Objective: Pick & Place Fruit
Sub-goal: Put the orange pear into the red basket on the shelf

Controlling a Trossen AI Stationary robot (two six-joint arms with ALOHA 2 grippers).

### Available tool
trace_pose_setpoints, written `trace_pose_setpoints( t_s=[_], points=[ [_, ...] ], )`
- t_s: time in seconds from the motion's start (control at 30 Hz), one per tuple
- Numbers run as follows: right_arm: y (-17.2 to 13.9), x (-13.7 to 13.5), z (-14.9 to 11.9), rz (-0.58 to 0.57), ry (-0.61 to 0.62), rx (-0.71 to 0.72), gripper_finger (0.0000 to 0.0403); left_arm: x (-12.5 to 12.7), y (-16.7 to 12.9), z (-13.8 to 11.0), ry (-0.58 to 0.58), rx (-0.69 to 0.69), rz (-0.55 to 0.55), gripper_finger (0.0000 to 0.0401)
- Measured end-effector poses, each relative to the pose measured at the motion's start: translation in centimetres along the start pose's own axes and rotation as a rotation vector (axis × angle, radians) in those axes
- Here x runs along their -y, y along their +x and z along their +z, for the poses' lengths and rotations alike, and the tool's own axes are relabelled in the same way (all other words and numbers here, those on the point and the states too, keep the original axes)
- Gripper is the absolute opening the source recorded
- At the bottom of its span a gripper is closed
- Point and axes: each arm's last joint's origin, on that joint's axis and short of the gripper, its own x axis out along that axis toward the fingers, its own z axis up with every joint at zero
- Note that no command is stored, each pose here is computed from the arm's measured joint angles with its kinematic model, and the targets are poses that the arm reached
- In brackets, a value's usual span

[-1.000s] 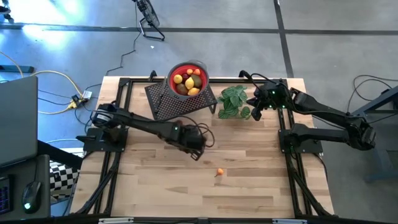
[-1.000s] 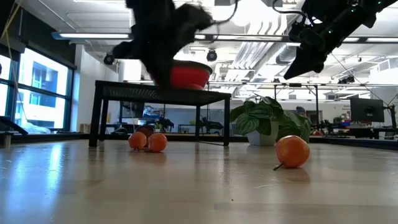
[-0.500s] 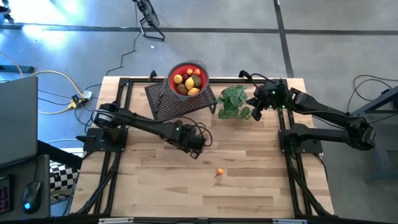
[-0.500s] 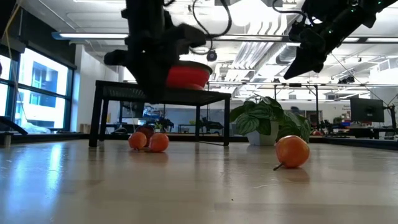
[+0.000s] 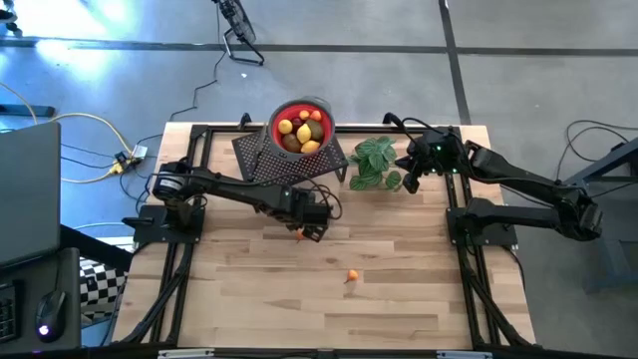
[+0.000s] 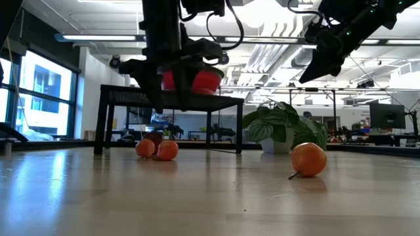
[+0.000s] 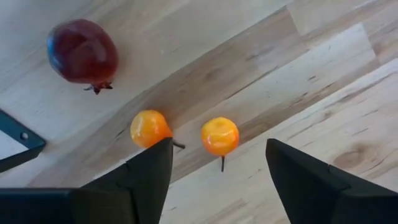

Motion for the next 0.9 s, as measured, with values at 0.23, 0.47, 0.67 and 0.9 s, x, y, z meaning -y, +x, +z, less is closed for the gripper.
trace_pose_setpoints(
  t_s=[0.23, 0.47, 0.67, 0.9],
  points=[
    [0.0, 0.0, 0.0, 0.000, 0.000, 0.000, 0.0002, 0.3, 0.0, 0.1, -0.016, 0.010, -0.029, 0.0253],
    [0.0, 0.0, 0.0, 0.000, 0.000, 0.000, 0.0002, 0.4, 1.0, -0.3, -0.026, -0.084, -0.017, 0.0253],
    [0.0, 0.0, 0.0, 0.000, 0.000, 0.001, 0.0002, 1.1, 2.2, -0.3, -0.025, -0.094, -0.032, 0.0253],
    [0.0, 0.0, 0.0, -0.005, 0.000, 0.002, 0.0002, 0.9, 3.0, -0.5, -0.018, -0.122, 0.004, 0.0253]
  ],
)
